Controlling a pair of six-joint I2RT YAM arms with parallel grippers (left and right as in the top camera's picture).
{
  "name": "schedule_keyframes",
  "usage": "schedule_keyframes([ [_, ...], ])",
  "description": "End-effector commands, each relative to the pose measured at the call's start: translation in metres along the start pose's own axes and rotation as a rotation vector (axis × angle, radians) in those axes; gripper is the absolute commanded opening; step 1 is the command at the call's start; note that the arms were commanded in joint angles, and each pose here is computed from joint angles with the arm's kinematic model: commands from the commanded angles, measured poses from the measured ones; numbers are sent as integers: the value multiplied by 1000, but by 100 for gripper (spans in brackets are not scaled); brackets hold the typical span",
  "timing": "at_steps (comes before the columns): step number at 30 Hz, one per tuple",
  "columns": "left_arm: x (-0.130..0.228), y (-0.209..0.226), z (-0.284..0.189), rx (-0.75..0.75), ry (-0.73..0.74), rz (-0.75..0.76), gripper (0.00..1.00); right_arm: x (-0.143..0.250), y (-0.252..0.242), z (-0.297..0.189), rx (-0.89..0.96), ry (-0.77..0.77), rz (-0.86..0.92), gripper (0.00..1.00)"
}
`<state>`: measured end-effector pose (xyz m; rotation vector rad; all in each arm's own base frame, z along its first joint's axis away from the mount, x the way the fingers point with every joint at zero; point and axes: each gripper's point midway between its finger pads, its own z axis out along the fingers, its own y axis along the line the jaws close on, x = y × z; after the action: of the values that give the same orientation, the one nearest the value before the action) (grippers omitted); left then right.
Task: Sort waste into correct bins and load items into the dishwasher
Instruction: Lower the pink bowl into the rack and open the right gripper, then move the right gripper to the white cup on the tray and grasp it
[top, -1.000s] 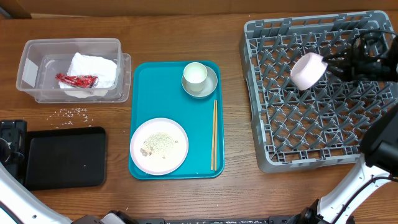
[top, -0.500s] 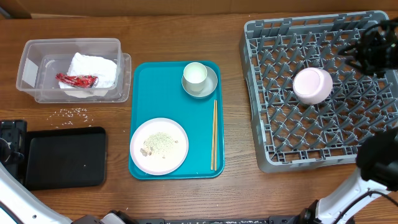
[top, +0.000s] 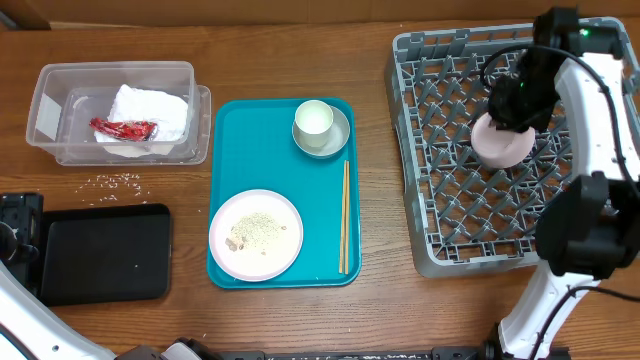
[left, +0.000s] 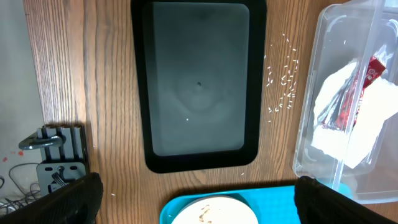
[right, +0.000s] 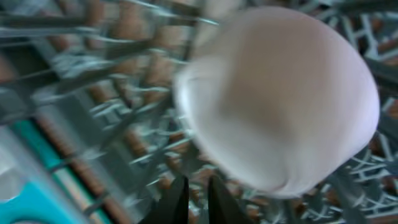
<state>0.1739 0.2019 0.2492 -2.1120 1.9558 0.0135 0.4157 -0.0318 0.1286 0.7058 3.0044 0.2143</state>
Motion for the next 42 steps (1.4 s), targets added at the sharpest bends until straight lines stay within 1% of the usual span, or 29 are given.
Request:
schedule_keyframes([
  [1, 0, 1, -5, 12, -13, -25, 100, -15, -48, -1, 175, -64, 125, 8],
  [4, 0, 1, -5, 12, -13, -25, 100, -17, -61, -3, 177, -63, 158, 4],
  [10, 0, 1, -5, 12, -13, -25, 100, -16, -82, -13, 180, -48, 243, 4],
  [14, 0, 1, -5, 12, -13, -25, 100, -9, -72, -40, 128, -70, 232, 4],
  [17, 0, 1, -5, 12, -13, -25, 100, 2, -35, -67, -19, -100, 120, 4],
  [19, 0, 1, -5, 12, -13, -25, 100, 18, 6, -87, -176, -105, -23, 4],
  [21, 0, 1, -5, 12, -13, -25, 100, 40, 49, -105, -331, -97, -178, 6],
  [22, 0, 1, -5, 12, -13, -25, 100, 50, 69, -112, -391, -93, -228, 10],
  [24, 0, 1, -5, 12, -13, -25, 100, 66, 105, -117, -465, -87, -318, 32],
  [25, 0, 1, -5, 12, -13, -25, 100, 72, 116, -117, -475, -86, -345, 45],
  [26, 0, 1, -5, 12, -13, -25, 100, 78, 131, -114, -484, -86, -386, 50],
  [27, 0, 1, -5, 12, -13, -25, 100, 84, 147, -110, -495, -87, -431, 65],
  [28, 0, 1, -5, 12, -13, -25, 100, 91, 165, -106, -509, -98, -486, 100],
  [31, 0, 1, -5, 12, -13, -25, 100, 107, 209, -92, -515, -145, -617, 100],
  [34, 0, 1, -5, 12, -13, -25, 100, 115, 245, -73, -423, -256, -716, 100],
  [36, 0, 1, -5, 12, -13, -25, 100, 131, 270, -64, -389, -302, -789, 100],
  [39, 0, 1, -5, 12, -13, -25, 100, 164, 307, -64, -435, -336, -891, 100],
  [42, 0, 1, -5, 12, -13, -25, 100, 176, 340, -77, -504, -435, -955, 100],
])
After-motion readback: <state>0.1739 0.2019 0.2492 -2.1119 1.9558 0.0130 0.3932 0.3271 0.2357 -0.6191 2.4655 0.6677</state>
